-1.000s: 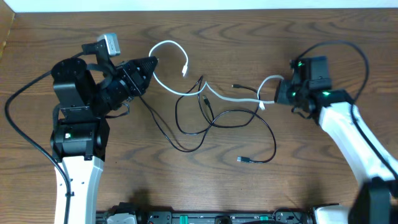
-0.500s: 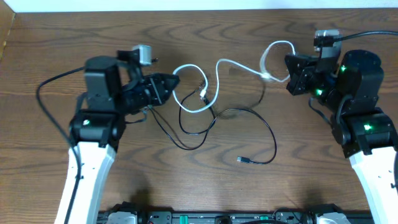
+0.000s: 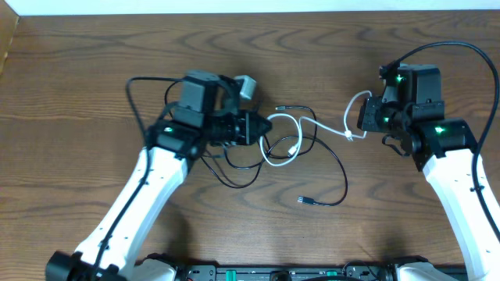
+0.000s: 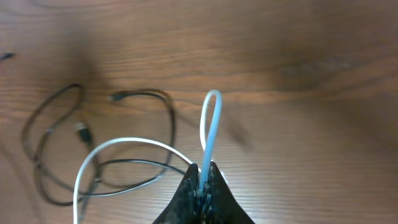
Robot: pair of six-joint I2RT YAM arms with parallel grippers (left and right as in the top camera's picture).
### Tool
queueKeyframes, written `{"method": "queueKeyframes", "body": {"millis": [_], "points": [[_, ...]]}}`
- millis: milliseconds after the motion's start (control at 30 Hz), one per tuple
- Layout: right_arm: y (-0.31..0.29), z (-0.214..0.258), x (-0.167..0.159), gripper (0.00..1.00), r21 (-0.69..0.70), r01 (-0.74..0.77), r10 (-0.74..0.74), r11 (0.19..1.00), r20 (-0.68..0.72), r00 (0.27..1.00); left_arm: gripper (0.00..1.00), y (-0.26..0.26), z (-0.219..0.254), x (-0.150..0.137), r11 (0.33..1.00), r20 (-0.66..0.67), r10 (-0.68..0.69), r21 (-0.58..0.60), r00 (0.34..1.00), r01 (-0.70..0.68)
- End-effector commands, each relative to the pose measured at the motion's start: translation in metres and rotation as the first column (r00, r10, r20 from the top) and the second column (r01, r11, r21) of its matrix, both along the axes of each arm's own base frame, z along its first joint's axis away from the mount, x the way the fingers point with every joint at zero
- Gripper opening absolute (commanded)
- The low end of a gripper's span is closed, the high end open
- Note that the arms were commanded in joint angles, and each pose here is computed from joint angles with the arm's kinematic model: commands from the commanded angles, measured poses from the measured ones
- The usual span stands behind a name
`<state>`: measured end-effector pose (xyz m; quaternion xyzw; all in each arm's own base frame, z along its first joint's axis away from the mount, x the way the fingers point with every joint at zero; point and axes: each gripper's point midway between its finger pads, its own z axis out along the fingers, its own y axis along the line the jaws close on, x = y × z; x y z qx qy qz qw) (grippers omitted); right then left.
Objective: Untangle cables
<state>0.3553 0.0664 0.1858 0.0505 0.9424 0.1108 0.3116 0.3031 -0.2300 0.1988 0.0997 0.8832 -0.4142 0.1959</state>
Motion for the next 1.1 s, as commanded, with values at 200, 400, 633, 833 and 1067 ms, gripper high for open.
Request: {"method": "queueKeyframes", "body": {"millis": [200, 400, 633, 833, 1067], "points": [[-0.068, -0.010, -0.004, 0.01, -0.173, 0.241, -0.249, 0.955, -0.023, 0.968, 0.15, -0.062, -0.006, 0.001, 0.991, 0.143, -0.131, 0.010, 0.981, 0.131], [-0.107, -0.013, -0.010, 0.01, -0.171, 0.353, -0.365, 0.920, -0.043, 0.930, 0.56, -0.052, -0.011, 0.004, 0.994, 0.115, -0.108, 0.025, 0.987, 0.106], [-0.115, -0.018, -0.018, 0.02, -0.179, 0.369, -0.387, 0.912, -0.078, 0.919, 0.56, -0.018, -0.050, -0.005, 0.976, -0.009, -0.020, 0.215, 1.000, 0.021], [-0.115, -0.019, -0.020, 0.46, -0.190, 0.356, -0.377, 0.915, -0.086, 0.922, 0.57, -0.002, -0.066, -0.017, 0.953, -0.079, 0.014, 0.302, 0.997, 0.011], [-0.091, -0.024, -0.019, 0.62, -0.080, 0.289, -0.297, 0.954, -0.127, 0.946, 0.57, -0.001, -0.067, -0.019, 0.952, -0.085, 0.014, 0.304, 0.996, 0.012]]}}
